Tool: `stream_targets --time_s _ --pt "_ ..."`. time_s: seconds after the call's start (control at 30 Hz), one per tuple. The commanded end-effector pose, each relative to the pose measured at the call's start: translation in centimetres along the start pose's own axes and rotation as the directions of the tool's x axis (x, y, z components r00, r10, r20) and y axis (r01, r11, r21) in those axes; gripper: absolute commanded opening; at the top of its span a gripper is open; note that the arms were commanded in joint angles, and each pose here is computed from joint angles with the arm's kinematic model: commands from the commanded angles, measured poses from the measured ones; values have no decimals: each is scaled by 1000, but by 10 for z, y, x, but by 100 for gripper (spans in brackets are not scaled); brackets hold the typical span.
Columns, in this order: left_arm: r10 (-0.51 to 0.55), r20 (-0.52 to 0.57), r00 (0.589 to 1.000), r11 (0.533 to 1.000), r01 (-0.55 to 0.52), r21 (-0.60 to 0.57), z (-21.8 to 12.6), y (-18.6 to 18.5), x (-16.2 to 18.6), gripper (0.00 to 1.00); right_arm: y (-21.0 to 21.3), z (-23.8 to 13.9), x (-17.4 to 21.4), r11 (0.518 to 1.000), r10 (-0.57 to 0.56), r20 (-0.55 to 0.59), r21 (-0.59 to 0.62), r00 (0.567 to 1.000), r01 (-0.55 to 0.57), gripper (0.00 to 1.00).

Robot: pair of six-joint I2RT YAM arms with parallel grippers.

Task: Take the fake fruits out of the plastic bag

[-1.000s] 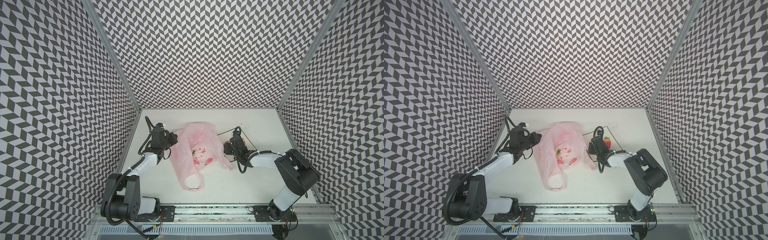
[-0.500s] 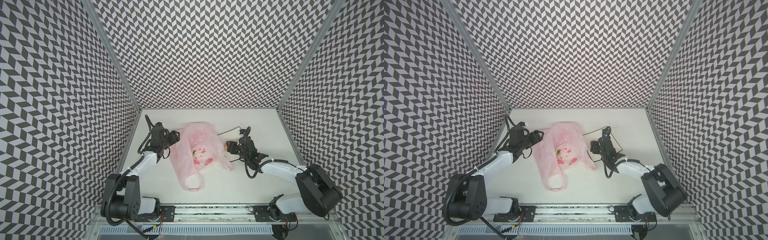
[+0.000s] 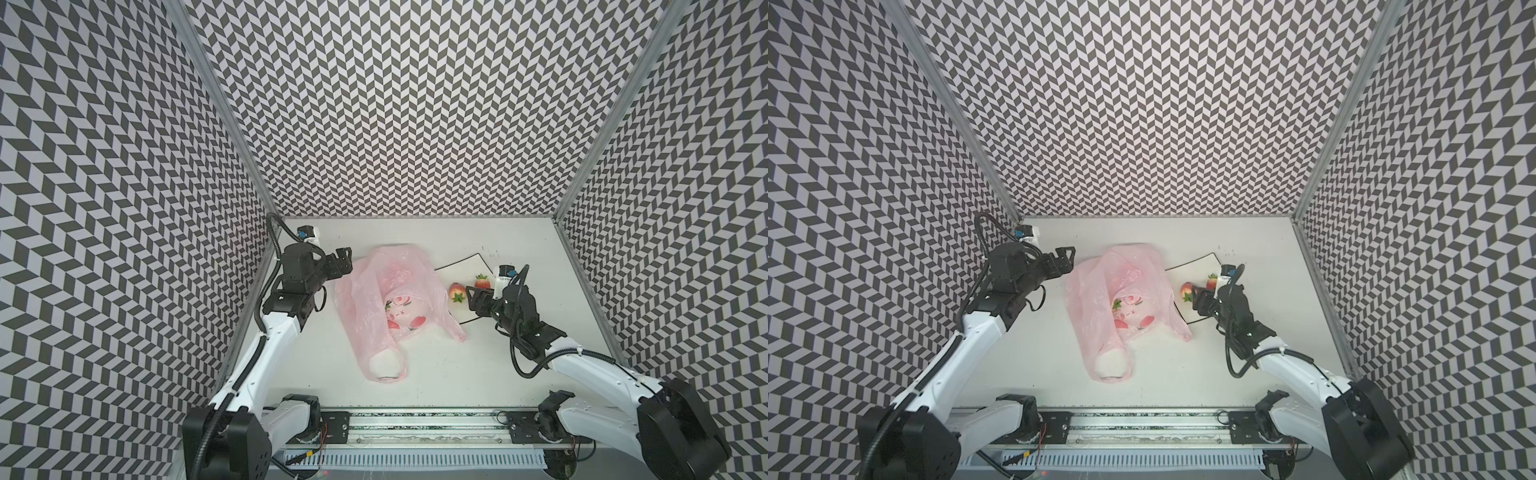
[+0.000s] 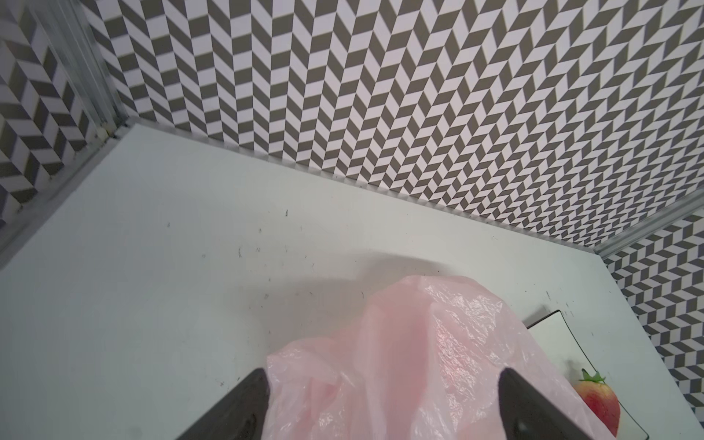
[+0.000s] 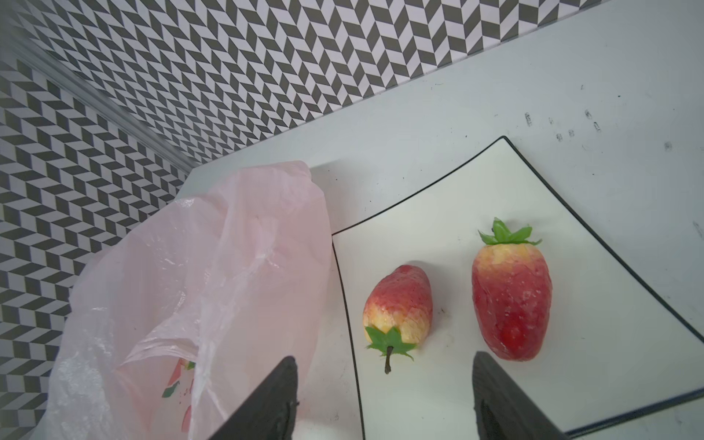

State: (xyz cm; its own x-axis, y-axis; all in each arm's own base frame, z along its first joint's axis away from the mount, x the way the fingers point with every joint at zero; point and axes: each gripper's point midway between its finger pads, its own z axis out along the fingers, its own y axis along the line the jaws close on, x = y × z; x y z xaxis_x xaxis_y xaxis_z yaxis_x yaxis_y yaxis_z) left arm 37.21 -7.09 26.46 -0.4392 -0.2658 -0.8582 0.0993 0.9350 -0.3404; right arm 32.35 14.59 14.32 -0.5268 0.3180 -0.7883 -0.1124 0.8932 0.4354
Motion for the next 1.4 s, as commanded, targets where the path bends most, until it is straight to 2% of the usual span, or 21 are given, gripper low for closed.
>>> stream_targets --time_s 0.0,0.1,0.27,0.37,0.47,0.63,0.8,0.9,0.97,1.07,1.37 --pt "153 -76 985 988 -154 -16 -13 -29 17 94 2 -6 -9 1000 1 37 -24 999 0 70" --pt "225 -154 962 972 -232 -31 -22 -59 50 94 -1 -9 -11 1000 8 50 -25 999 -7 70" --pt "262 -258 930 959 -281 -39 -50 -98 108 94 -5 -13 -16 1000 19 71 -18 997 -18 70" --pt "257 -323 911 956 -289 -56 -72 -107 139 93 -8 -15 -19 1000 20 84 -15 996 -19 70" --pt "240 -393 888 963 -268 -17 -92 -123 179 92 -10 -16 -19 1000 21 89 -10 996 -20 70" --pt "272 -536 799 953 -303 32 -110 -133 262 92 -12 -15 -15 1000 29 82 -10 996 -28 70" --pt "340 -636 693 927 -362 102 -116 -132 314 89 -12 -15 -14 999 35 79 -15 996 -34 70" --pt "349 -669 656 919 -380 106 -118 -122 331 85 -13 -16 -13 999 36 76 -12 996 -35 70" --pt "357 -674 647 915 -387 114 -117 -119 338 81 -14 -17 -11 999 40 76 -12 996 -39 70" --pt "373 -673 639 913 -383 142 -113 -123 346 73 -14 -18 -10 999 47 74 -17 996 -45 70" --pt "387 -665 639 901 -416 124 -96 -118 352 67 -14 -20 -9 999 43 71 -17 997 -42 70"
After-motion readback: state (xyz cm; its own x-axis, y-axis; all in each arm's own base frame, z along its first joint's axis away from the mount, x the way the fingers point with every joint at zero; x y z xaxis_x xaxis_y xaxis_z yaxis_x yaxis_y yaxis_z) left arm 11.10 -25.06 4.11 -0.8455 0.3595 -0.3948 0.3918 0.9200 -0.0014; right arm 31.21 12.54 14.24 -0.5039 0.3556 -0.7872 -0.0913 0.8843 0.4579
